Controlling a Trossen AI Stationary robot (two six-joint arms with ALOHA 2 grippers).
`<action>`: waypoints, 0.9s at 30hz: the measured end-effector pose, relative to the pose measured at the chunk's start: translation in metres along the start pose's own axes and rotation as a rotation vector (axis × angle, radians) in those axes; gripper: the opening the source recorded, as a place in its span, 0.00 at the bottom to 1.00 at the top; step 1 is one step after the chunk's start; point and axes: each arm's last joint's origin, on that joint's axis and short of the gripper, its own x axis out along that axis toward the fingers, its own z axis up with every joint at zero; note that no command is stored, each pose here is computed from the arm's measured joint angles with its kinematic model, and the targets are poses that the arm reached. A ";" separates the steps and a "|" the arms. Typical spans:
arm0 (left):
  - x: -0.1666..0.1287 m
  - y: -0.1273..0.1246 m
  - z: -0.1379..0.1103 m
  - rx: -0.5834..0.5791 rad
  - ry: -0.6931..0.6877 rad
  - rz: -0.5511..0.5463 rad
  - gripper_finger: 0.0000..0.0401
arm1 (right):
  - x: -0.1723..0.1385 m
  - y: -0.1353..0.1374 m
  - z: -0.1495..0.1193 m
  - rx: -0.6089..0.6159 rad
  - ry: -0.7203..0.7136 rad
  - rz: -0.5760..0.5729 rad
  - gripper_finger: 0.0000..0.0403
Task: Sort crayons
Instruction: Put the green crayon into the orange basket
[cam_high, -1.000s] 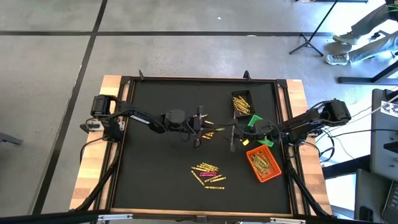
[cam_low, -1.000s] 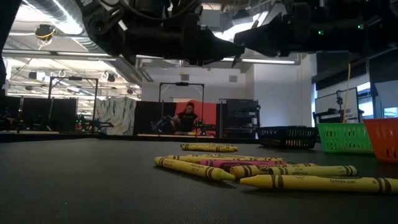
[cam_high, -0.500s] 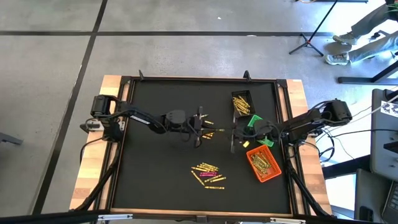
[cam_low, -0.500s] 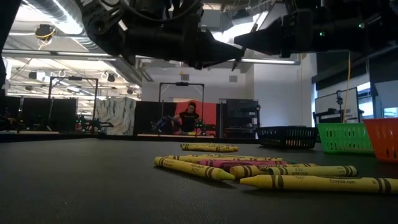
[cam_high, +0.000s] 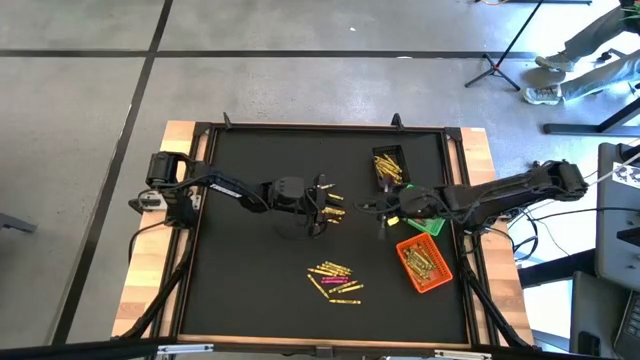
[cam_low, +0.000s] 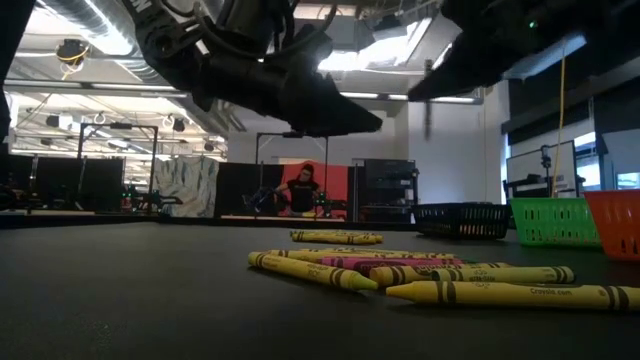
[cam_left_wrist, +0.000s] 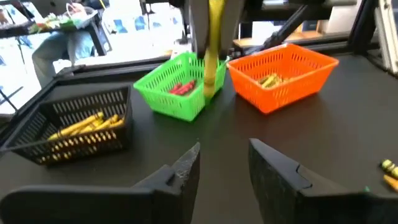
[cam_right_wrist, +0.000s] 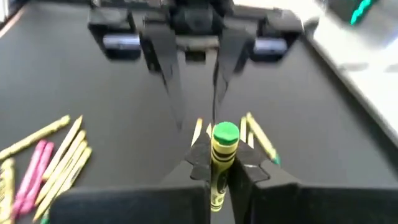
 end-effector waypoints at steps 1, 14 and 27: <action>0.000 0.000 -0.001 0.004 0.008 0.000 0.30 | -0.005 0.001 0.001 0.015 0.039 0.008 0.04; 0.000 0.001 -0.002 0.049 0.030 0.040 0.30 | -0.065 0.035 -0.019 0.360 0.635 0.176 0.03; 0.000 0.003 -0.002 0.032 0.037 0.108 0.30 | -0.073 0.061 -0.089 0.576 0.892 0.052 0.08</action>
